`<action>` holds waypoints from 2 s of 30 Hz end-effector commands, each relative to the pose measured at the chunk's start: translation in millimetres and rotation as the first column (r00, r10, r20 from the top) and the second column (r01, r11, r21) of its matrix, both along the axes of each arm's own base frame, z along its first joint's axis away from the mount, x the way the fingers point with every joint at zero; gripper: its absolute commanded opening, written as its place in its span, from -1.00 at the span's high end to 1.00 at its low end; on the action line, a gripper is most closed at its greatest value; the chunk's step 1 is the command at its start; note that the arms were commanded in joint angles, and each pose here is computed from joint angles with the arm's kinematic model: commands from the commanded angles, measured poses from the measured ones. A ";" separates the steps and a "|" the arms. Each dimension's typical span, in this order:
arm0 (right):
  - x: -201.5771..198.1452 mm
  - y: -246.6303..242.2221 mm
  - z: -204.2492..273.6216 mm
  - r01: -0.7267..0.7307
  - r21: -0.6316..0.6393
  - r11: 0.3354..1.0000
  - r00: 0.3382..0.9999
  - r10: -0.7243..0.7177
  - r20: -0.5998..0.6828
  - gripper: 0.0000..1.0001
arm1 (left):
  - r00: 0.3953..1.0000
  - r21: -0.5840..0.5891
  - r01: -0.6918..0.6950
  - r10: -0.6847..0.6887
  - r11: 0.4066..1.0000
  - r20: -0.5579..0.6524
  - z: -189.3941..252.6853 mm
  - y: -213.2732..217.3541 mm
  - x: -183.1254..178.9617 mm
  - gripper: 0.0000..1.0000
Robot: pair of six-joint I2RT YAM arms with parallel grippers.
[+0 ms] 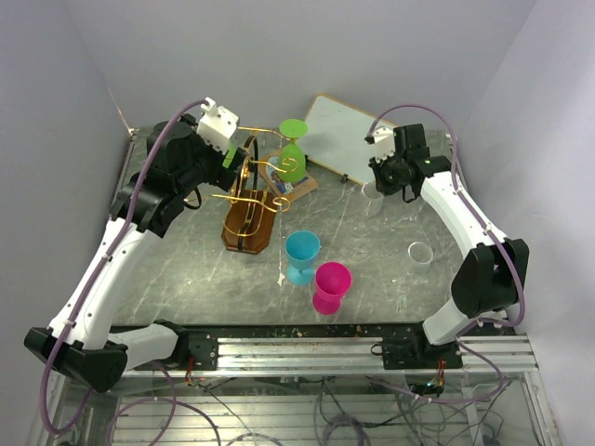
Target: Place the wine glass upside down on the wine glass rack
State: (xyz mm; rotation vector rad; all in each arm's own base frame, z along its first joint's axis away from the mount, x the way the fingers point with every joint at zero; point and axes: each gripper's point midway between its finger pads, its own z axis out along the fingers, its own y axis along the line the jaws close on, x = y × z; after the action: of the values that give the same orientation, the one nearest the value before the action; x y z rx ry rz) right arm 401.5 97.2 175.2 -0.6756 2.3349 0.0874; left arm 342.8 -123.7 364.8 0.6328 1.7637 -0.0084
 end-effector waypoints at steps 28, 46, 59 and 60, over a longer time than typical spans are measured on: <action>-1.8 48.7 329.4 -0.288 0.298 0.910 0.716 -0.002 0.698 1.00 | 0.985 -0.533 0.167 -0.169 0.830 0.046 103.1 -69.4 16.6 -0.85; -28.5 102.9 375.5 -0.511 0.463 0.724 0.701 0.040 0.712 1.00 | 0.944 -0.744 0.230 -0.330 0.627 0.014 109.2 -123.7 43.5 -0.63; -34.6 113.4 368.9 -0.542 0.500 0.676 0.724 0.073 0.686 1.00 | 0.909 -0.784 0.207 -0.412 0.585 -0.068 75.8 -140.1 43.9 -0.18; -34.9 113.0 368.5 -0.541 0.499 0.677 0.724 0.073 0.686 1.00 | 0.906 -0.786 0.212 -0.419 0.581 -0.066 75.4 -140.9 42.7 -0.16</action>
State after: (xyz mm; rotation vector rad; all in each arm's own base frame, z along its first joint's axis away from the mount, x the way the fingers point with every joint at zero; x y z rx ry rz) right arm 375.2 206.0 524.9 -0.5977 1.4176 0.7161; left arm 392.1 -255.4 432.6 0.2607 1.6808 -1.0195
